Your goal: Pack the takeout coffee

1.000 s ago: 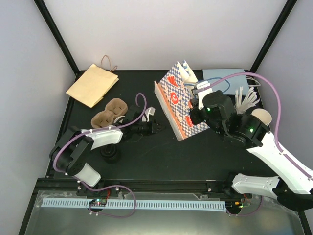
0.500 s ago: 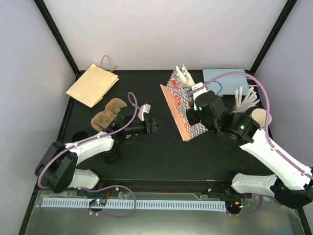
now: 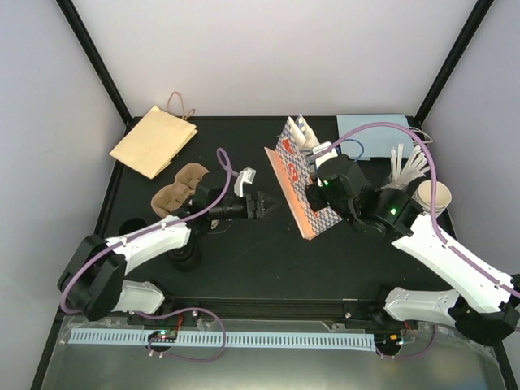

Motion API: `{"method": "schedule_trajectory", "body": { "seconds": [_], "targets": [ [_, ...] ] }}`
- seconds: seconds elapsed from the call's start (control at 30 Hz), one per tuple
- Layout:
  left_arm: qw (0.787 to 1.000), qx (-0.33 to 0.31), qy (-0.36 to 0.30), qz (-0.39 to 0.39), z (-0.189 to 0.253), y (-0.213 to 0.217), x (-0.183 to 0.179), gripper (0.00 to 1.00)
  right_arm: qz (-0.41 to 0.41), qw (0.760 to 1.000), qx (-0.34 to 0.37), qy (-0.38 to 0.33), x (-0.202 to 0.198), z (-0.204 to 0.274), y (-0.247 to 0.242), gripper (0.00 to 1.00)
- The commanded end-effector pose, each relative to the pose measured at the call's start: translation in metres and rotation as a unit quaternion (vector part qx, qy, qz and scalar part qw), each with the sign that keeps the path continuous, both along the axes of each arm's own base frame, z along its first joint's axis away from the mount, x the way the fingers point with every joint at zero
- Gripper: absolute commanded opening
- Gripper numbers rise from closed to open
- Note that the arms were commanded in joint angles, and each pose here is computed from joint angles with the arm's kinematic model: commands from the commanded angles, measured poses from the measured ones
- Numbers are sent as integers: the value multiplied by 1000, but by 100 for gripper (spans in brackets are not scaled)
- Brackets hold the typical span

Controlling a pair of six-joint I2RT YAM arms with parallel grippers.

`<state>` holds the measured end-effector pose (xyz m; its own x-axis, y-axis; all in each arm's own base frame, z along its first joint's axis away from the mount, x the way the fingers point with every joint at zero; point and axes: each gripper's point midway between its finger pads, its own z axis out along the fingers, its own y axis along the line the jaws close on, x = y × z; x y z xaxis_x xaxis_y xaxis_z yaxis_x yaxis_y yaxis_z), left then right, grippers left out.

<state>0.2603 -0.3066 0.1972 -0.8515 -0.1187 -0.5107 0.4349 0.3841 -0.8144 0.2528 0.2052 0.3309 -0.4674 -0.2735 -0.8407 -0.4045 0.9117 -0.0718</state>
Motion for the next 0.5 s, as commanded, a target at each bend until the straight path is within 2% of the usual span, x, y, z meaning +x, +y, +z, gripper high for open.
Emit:
{"method": "schedule_trajectory", "body": {
  "seconds": [0.0,0.13,0.27,0.33,0.47],
  "targets": [
    [1000,-7,-19,-19,13,-9,0,82,-1,1000,19,-8,4,4,5,1],
    [1000,-2,-8,-17,9,-11,2,75,1,1000,20,-9,4,5,6,1],
    [1000,4,7,-16,4,-14,6,73,7,1000,20,-7,4,4,8,1],
    [1000,3,7,-17,5,-16,7,67,8,1000,19,-6,4,3,9,1],
    [1000,-3,1,-18,12,-18,9,60,8,1000,16,-4,4,1,9,1]
  ]
}}
